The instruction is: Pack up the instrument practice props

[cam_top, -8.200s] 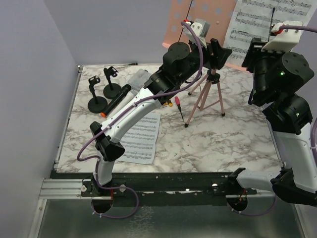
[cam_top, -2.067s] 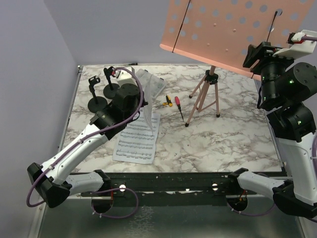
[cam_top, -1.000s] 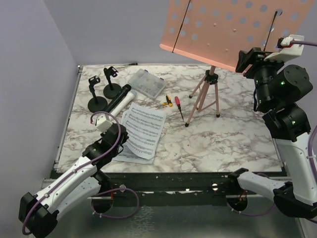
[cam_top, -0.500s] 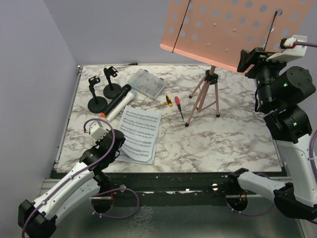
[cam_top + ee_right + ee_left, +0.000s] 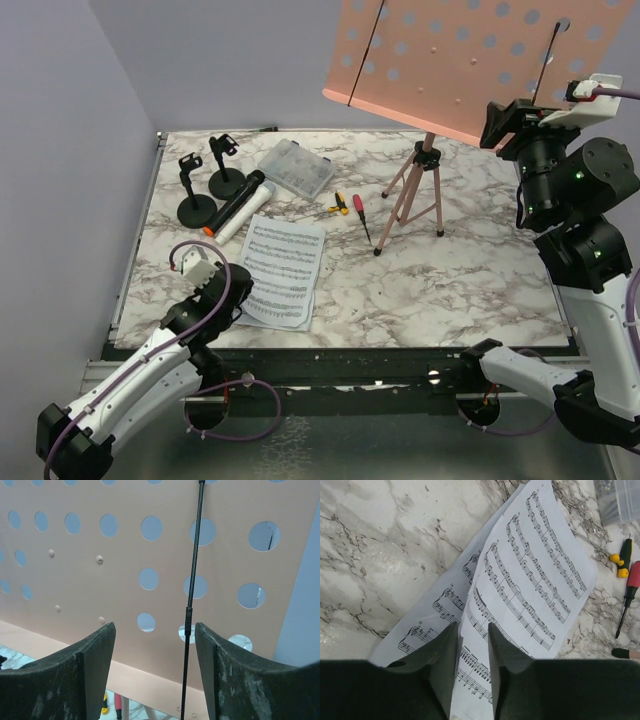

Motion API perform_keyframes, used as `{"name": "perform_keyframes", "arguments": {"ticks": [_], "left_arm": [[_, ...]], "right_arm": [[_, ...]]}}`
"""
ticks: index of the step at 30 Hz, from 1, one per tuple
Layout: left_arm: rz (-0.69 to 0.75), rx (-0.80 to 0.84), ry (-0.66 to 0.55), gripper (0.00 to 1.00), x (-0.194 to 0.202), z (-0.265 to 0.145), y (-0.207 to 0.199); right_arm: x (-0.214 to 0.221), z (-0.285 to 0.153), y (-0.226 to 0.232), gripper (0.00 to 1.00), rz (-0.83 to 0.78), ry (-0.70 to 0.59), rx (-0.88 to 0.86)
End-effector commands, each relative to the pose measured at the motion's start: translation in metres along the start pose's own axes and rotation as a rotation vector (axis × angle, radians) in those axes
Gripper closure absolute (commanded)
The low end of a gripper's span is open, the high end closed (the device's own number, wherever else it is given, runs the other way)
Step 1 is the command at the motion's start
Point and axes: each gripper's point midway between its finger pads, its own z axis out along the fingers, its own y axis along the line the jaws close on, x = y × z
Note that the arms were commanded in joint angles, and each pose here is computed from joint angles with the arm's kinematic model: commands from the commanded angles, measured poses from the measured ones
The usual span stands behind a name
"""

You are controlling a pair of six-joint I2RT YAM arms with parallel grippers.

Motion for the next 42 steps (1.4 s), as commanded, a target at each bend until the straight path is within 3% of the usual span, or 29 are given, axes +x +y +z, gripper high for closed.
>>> {"name": "perform_keyframes", "arguments": {"ticks": [1,6,13,14,16,18,21,26,30,42], "left_arm": [[-0.013,0.031,0.007,0.63,-0.003,-0.006,-0.007],[0.043,0.064,-0.01,0.45,-0.02,-0.014,-0.027],[0.183,0.191,-0.039,0.25,-0.044,-0.025,-0.08],[0.208,0.213,-0.04,0.22,-0.046,-0.026,-0.088],[0.237,0.262,-0.041,0.18,-0.05,-0.028,-0.105],[0.262,0.319,-0.039,0.17,-0.051,-0.031,-0.123],[0.285,0.407,-0.035,0.14,-0.051,-0.033,-0.147],[0.315,0.572,-0.034,0.11,-0.049,-0.041,-0.189],[0.339,0.686,-0.038,0.1,-0.049,-0.047,-0.221],[0.37,1.07,-0.005,0.11,-0.036,-0.065,-0.331]], "right_arm": [[-0.006,-0.01,0.001,0.3,-0.011,-0.019,-0.043],[-0.006,-0.022,0.005,0.22,-0.017,-0.013,-0.094],[0.009,-0.033,0.009,0.2,-0.06,0.038,-0.154],[0.017,-0.038,0.009,0.04,-0.064,0.048,-0.168],[0.042,-0.047,0.02,0.0,-0.094,0.052,-0.255],[0.059,-0.058,0.033,0.0,-0.135,0.009,-0.363],[0.076,-0.07,0.042,0.0,-0.073,0.001,-0.427],[0.123,-0.082,0.065,0.0,-0.04,0.171,-0.554],[0.148,-0.093,0.08,0.0,-0.038,0.234,-0.656],[0.153,-0.091,0.06,0.0,-0.066,0.234,-0.555]]}}
